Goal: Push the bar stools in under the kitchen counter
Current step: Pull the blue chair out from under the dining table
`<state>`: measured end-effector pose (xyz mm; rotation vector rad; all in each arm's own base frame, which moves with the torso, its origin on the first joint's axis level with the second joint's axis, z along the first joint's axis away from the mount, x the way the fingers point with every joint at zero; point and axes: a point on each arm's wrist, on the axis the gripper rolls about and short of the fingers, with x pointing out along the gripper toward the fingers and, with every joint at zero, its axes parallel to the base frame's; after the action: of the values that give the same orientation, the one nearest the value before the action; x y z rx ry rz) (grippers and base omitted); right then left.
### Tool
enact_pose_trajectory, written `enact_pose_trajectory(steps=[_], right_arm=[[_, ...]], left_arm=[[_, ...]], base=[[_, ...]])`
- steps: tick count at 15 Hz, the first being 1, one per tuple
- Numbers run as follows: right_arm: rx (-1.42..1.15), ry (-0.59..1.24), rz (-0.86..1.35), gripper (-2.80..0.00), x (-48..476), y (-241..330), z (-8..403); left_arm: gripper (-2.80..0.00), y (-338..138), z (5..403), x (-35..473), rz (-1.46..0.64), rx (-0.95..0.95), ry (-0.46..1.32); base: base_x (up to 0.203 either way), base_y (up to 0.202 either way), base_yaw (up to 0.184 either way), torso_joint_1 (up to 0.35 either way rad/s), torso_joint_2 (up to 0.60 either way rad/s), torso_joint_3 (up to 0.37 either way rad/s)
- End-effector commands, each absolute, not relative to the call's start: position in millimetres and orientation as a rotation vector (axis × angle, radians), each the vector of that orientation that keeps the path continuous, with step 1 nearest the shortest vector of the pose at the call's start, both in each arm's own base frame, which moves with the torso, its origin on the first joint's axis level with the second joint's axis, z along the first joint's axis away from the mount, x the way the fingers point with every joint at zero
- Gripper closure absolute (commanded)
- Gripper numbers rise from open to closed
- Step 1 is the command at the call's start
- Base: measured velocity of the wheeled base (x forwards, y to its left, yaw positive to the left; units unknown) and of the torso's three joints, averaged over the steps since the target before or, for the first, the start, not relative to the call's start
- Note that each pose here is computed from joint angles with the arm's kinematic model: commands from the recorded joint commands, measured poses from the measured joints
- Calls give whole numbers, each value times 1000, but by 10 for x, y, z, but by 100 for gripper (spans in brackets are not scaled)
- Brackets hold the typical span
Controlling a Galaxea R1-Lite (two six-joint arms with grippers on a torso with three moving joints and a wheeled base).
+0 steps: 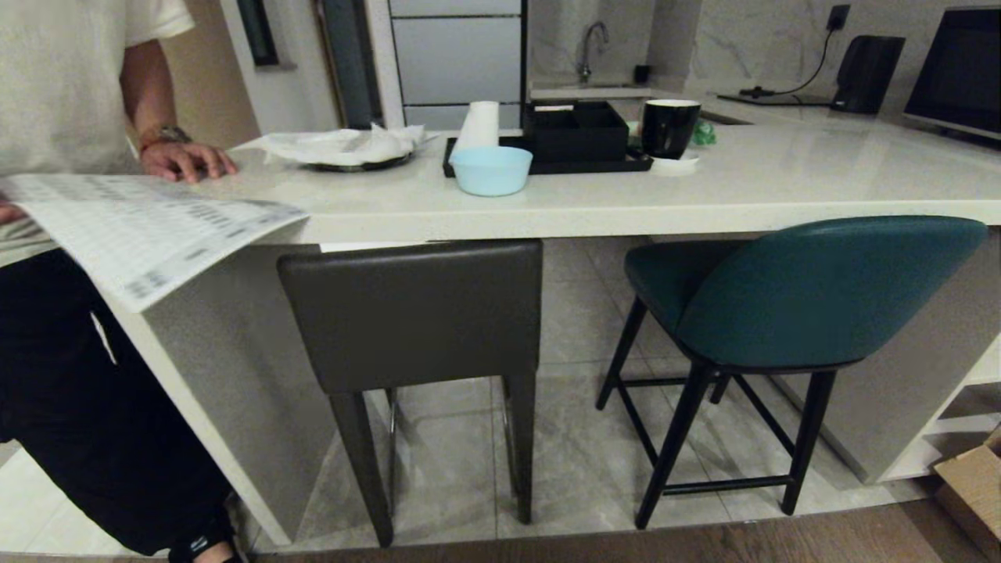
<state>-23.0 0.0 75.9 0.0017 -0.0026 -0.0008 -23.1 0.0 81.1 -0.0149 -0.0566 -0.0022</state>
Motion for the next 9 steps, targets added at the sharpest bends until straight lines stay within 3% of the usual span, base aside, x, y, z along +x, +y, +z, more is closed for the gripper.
enact_pose_trajectory(steps=[1, 9], right_arm=[[2, -2, -2, 0, -229, 0, 759], [3, -2, -2, 0, -229, 0, 759]], left_arm=[[0, 0, 761, -216, -2, -15, -40], [0, 0, 761, -216, -2, -15, -40]], base=[[0, -200, -1, 2, 4, 1], [0, -198, 1, 2, 4, 2]])
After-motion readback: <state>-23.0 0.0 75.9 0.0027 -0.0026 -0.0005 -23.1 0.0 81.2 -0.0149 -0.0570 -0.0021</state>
